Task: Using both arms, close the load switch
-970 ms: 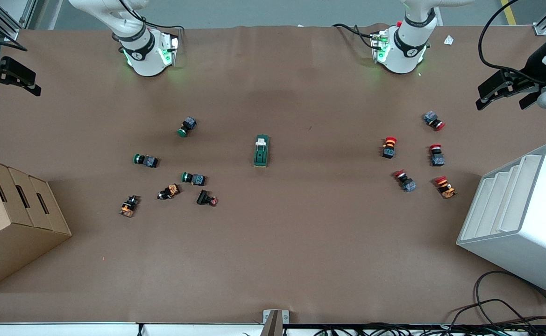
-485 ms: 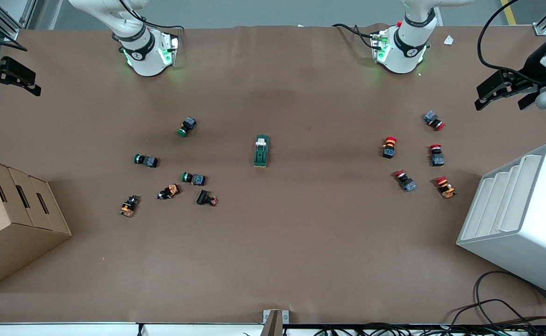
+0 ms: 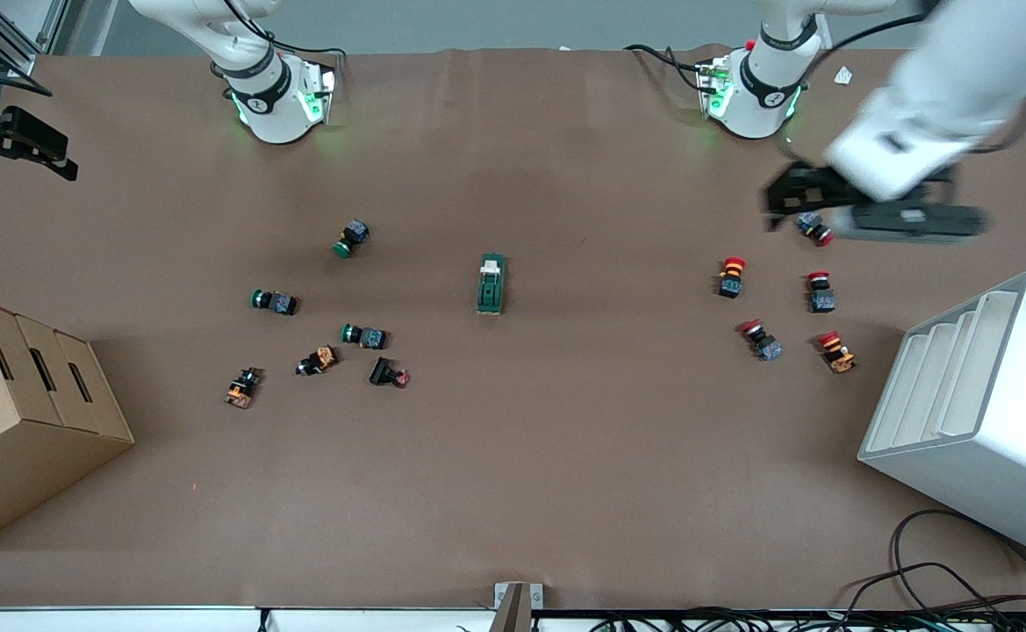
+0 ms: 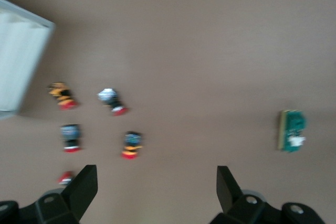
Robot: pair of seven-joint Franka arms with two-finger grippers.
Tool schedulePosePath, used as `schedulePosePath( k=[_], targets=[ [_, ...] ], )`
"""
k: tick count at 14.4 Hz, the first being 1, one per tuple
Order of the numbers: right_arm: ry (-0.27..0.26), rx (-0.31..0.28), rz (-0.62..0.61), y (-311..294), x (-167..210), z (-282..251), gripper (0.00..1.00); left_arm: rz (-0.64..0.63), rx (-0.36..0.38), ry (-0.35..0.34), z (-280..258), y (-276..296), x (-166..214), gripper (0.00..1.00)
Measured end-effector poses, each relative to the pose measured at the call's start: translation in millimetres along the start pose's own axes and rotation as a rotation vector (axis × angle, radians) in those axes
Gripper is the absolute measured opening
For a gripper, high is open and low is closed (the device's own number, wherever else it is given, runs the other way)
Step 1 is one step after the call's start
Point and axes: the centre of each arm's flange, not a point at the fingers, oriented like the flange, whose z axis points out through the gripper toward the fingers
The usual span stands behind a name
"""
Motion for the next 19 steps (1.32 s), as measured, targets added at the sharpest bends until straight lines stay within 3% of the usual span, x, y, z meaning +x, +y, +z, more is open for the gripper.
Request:
schedulePosePath(
  k=[3, 9, 13, 16, 19],
  targets=[
    [0.000, 0.000, 0.000, 0, 0, 0, 1.00, -0.078, -0.037, 0.007, 34, 88, -15, 1.00],
    [0.008, -0.001, 0.000, 0, 0, -3, 1.00, -0.233, 0.008, 0.059, 107, 209, -57, 1.00],
    [0.011, -0.002, 0.003, 2, 0, -4, 1.00, -0.299, 0.128, 0.128, 176, 279, -108, 1.00],
    [0.006, -0.001, 0.019, 10, 3, 0, 1.00, -0.372, 0.217, 0.224, 243, 325, -158, 1.00],
    [-0.006, -0.003, 0.037, 19, 20, 18, 1.00, -0.448, 0.230, 0.338, 304, 355, -197, 1.00]
  ],
)
